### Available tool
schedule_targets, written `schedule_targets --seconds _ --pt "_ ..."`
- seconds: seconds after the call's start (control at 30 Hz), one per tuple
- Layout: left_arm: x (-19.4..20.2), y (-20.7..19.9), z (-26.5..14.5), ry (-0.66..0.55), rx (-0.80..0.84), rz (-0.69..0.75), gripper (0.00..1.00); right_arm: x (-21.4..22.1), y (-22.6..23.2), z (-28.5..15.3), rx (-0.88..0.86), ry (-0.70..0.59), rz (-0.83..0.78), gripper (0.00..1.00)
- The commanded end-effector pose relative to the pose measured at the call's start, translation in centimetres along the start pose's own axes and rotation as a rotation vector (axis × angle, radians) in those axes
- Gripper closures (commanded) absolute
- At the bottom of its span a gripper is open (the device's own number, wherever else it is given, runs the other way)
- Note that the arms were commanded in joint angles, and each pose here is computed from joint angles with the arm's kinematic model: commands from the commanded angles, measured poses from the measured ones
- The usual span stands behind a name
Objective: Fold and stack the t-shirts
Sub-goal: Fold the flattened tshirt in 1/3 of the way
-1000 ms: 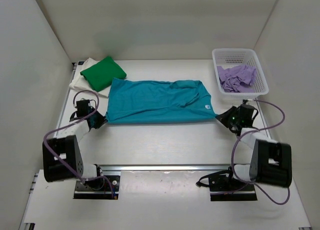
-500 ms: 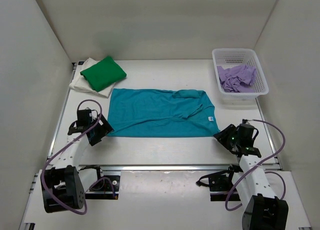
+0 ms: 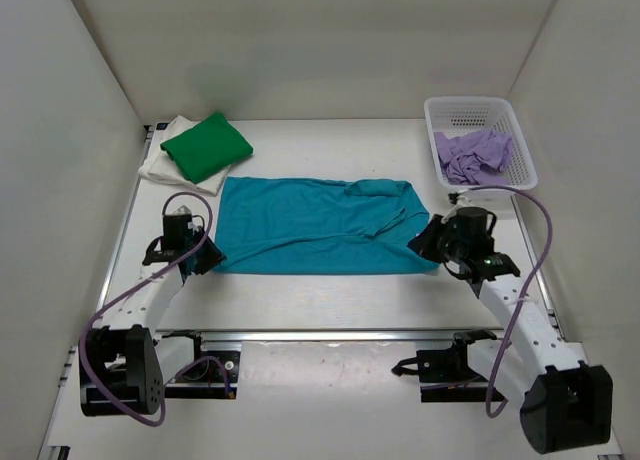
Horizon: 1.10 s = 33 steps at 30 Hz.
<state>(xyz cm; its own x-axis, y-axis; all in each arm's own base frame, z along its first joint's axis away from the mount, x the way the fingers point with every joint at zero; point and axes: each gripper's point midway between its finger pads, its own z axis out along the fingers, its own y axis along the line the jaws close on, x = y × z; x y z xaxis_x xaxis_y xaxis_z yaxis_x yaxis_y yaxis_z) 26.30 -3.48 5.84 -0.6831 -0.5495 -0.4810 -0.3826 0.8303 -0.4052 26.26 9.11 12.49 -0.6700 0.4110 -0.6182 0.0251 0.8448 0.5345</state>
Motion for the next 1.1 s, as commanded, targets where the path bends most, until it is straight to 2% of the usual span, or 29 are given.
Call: schedule_targets --seconds 0.0,0.07,0.17,0.37,0.67,1.07 --pt "-0.3 -1.0 0.5 -0.035 0.046 -0.060 0.65 1.5 2.0 1.5 -0.051 0.049 -0.113 1.00" --pt "-0.3 -2.1 0.6 -0.057 0.068 -0.042 0.65 2.8 2.2 2.5 -0.068 0.105 -0.130 1.00" --pt "-0.1 -1.0 1.2 -0.066 0.019 -0.047 0.71 3.6 2.7 3.1 -0.099 0.141 -0.117 1.00" --pt "0.3 1.0 2.2 -0.056 -0.059 -0.066 0.72 3.7 2.9 3.5 -0.100 0.141 -0.145 1.00" --pt "0.6 2.7 2.4 -0.070 -0.158 -0.056 0.68 3.7 2.9 3.4 -0.119 0.140 -0.139 1.00" --pt "1.2 2.3 3.0 -0.041 -0.143 -0.039 0.67 3.5 3.1 3.3 -0.136 0.126 -0.136 0.93"
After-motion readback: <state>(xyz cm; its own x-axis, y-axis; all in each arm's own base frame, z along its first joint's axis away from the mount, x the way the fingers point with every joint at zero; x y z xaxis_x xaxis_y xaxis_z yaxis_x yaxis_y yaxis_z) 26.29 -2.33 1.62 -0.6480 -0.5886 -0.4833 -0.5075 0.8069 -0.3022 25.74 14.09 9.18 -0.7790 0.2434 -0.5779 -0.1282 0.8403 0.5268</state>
